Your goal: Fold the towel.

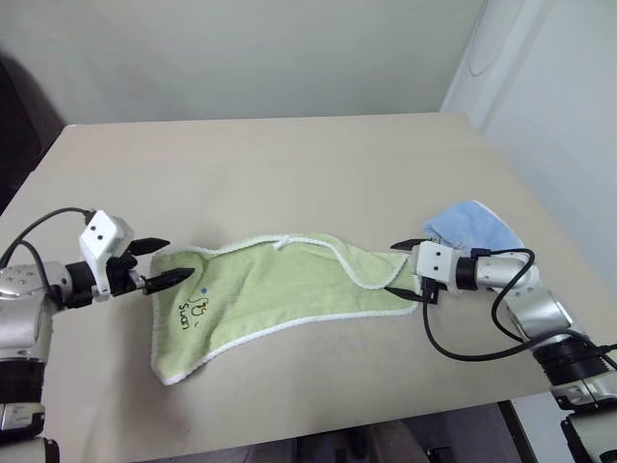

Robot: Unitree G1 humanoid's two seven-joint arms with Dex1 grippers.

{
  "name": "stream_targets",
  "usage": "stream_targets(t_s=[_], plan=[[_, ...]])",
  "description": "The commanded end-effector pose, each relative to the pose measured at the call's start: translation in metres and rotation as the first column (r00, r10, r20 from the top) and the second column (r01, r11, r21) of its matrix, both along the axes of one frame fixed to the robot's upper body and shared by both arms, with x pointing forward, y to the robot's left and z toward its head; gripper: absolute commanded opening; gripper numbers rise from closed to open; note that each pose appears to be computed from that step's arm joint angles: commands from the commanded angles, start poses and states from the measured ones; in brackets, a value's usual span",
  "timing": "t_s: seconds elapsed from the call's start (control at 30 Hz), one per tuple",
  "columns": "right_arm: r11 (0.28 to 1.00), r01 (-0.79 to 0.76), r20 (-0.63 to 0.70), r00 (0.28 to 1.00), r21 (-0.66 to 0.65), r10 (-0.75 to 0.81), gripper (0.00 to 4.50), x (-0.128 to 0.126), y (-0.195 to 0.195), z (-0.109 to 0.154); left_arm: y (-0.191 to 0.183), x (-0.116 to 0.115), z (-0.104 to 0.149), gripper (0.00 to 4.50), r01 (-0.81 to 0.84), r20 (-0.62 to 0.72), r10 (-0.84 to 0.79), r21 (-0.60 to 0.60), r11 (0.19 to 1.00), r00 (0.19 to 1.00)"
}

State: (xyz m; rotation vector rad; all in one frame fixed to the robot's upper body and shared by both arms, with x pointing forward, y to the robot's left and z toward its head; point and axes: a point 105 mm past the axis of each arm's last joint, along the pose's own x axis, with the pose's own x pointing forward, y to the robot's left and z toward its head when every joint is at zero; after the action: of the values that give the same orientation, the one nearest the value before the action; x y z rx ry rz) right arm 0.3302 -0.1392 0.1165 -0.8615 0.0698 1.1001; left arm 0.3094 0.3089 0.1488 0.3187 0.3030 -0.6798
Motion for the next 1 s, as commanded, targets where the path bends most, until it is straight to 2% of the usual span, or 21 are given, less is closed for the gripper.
stream_targets(t_s=[0.03, 0.13, 0.4, 0.7, 1.0], plan=[[0.999, -0.034, 0.036, 0.999, 0.011, 0.034, 3.79, 0.001, 0.007, 0.008, -0.001, 0.001, 0.013, 4.50, -0.002, 0.051, 0.002, 0.000, 1.000, 0.999], [0.999, -0.037, 0.032, 0.999, 0.025, 0.036, 2.88, 0.000, 0.009, 0.009, -0.001, 0.001, 0.013, 4.50, -0.002, 0.050, 0.003, -0.002, 1.000, 0.999], [0.995, -0.055, 0.025, 0.998, 0.080, 0.053, 0.03, -0.005, 0.015, 0.016, 0.000, 0.009, 0.016, 4.50, -0.010, 0.064, 0.009, 0.005, 1.000, 0.998], [0.991, -0.072, 0.007, 0.997, 0.111, 0.072, 0.03, -0.013, 0.020, 0.015, 0.001, 0.015, 0.032, 4.50, 0.055, 0.065, -0.056, 0.025, 0.998, 0.996], [0.988, -0.056, 0.061, 0.997, 0.146, 0.048, 0.03, -0.004, 0.032, 0.020, -0.002, 0.034, 0.042, 4.50, 0.188, -0.012, -0.188, 0.154, 0.970, 0.982]])
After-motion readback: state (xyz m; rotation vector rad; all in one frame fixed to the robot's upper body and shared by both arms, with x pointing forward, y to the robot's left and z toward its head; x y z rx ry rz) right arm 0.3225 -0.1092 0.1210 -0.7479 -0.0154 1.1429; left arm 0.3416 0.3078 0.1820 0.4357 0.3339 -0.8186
